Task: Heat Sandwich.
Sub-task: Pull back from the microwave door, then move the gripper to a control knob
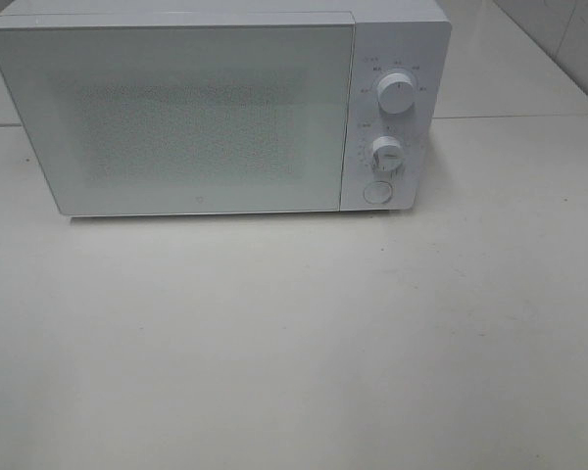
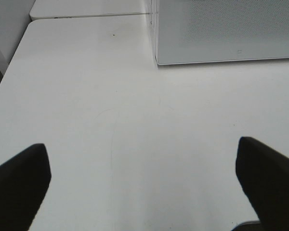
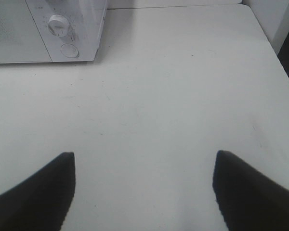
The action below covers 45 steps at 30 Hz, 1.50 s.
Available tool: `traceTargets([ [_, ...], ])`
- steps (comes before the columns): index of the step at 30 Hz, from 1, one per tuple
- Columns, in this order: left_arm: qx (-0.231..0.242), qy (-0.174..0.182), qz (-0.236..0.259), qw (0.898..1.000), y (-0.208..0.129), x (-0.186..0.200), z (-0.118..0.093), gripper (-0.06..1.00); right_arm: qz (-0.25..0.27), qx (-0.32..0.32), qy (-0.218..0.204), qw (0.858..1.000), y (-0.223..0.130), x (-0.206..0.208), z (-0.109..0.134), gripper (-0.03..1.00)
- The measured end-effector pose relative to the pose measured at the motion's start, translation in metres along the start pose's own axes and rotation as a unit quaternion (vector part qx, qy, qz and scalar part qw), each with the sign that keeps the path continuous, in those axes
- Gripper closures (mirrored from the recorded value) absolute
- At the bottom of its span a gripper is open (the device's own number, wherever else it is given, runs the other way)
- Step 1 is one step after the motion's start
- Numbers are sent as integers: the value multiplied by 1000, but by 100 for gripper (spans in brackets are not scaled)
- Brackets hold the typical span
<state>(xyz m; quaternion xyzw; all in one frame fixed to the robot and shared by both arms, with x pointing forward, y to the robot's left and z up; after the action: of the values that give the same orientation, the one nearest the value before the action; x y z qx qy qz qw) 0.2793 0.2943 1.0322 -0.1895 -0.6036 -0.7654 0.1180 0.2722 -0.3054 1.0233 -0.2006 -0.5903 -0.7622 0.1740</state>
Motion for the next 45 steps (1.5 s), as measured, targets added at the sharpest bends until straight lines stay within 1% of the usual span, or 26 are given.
traceTargets([
  [12, 0, 0, 0, 1000, 0, 0, 0, -5, -2, 0, 1, 1000, 1, 1, 0, 21],
  [15, 0, 0, 0, 1000, 0, 0, 0, -5, -21, -1, 7, 1000, 9, 7, 2, 21],
  [19, 0, 0, 0, 1000, 0, 0, 0, -5, -20, 0, 7, 1000, 16, 6, 5, 21],
  [20, 0, 0, 0, 1000, 0, 0, 0, -5, -10, 1, 4, 1000, 19, 2, 6, 21],
  [29, 0, 0, 0, 1000, 0, 0, 0, -5, 7, 7, 2, 1000, 40, -24, 16, 21],
  [40, 0, 0, 0, 1000, 0, 0, 0, -5, 7, 13, 7, 1000, 64, -58, 28, 21],
  [43, 0, 0, 0, 1000, 0, 0, 0, -5, 6, 15, 10, 1000, 72, -74, 32, 17],
  [45, 0, 0, 0, 1000, 0, 0, 0, -5, 6, 16, 11, 1000, 74, -78, 33, 16],
])
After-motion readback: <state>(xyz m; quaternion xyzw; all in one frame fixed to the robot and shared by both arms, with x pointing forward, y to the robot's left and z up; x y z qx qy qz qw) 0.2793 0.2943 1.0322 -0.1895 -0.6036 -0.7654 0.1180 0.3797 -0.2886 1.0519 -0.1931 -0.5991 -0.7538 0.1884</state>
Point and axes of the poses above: a point on each arm's last joint axis where the gripper is mounted, x pointing back along that axis away from the gripper, z along the wrist's bending axis when the last joint is at zero, y = z × x, the point moved 5 cm from there along -x, pointing out along that axis toward the gripper, and after that the axes turned 12 degrees about -x, right-handed, at the moved point
